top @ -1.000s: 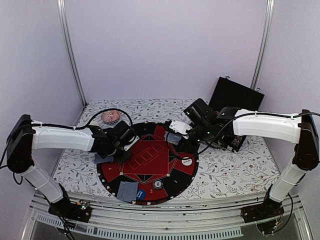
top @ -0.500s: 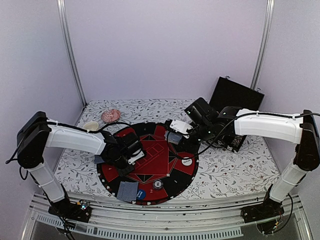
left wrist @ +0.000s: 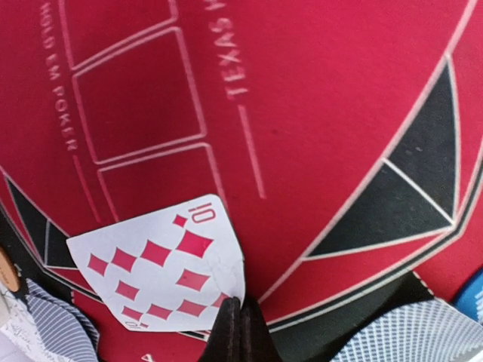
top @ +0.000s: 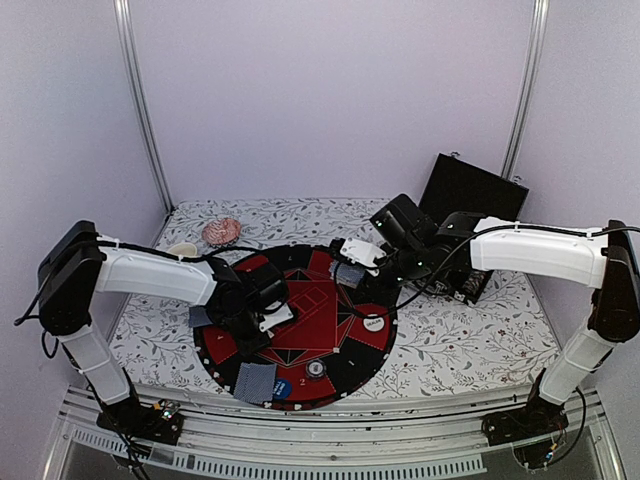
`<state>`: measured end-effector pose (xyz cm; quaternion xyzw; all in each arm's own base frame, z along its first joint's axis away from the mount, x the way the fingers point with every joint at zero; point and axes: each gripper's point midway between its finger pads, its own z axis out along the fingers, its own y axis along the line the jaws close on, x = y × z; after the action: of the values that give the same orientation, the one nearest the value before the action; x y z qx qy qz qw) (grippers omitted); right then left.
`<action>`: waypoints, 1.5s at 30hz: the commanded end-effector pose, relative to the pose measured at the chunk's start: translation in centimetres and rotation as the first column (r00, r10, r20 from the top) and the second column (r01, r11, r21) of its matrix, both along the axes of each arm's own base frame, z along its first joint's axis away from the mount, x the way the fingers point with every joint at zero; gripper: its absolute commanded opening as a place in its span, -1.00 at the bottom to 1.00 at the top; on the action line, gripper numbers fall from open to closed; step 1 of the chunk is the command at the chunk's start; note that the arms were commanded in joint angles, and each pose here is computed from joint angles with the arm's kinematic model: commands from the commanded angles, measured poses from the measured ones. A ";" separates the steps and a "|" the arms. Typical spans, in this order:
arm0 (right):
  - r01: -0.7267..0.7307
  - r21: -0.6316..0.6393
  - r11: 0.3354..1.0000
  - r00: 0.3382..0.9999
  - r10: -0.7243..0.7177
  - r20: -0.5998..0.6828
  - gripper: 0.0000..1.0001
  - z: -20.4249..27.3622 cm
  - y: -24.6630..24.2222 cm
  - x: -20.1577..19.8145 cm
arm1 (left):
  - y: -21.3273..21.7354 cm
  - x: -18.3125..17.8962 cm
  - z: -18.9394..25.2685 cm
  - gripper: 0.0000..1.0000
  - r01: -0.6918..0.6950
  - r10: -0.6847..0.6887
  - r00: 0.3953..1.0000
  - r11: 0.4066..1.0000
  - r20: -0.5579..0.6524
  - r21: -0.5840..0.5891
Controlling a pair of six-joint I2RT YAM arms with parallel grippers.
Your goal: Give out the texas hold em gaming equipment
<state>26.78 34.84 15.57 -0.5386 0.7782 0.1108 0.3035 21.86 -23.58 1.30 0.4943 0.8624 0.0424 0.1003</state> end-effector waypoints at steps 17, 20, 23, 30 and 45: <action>0.002 0.044 0.999 1.000 -0.003 0.014 -0.19 1.7 -0.1 -0.2 | 0.4 -1.8 -0.8 -0.94 0.090 -0.086 0.993 0.995 -0.080 0.052; -0.001 0.046 0.999 1.000 0.000 0.015 -0.19 1.7 -0.1 -0.2 | 0.3 -1.7 -0.4 -0.76 0.094 -0.091 0.993 0.994 -0.070 0.048; 0.000 0.047 0.999 1.000 0.000 0.016 -0.19 1.8 -0.1 -0.2 | 0.4 -1.6 -0.1 -0.64 0.096 -0.094 0.994 0.994 -0.056 0.045; -0.004 0.052 0.999 1.000 0.003 0.017 -0.19 2.1 0.1 -0.2 | 0.3 -2.1 0.3 -0.56 0.112 -0.109 0.993 0.992 -0.048 0.062; -0.006 0.077 0.997 1.000 0.004 0.029 -0.16 3.4 0.6 0.2 | -5.7 2.9 14.6 0.14 -0.004 0.119 0.962 0.906 0.247 -0.424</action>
<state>26.74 34.94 15.86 -0.5388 0.7768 0.1142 0.3054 21.57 -24.75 7.80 0.5047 0.8449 0.0291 0.1747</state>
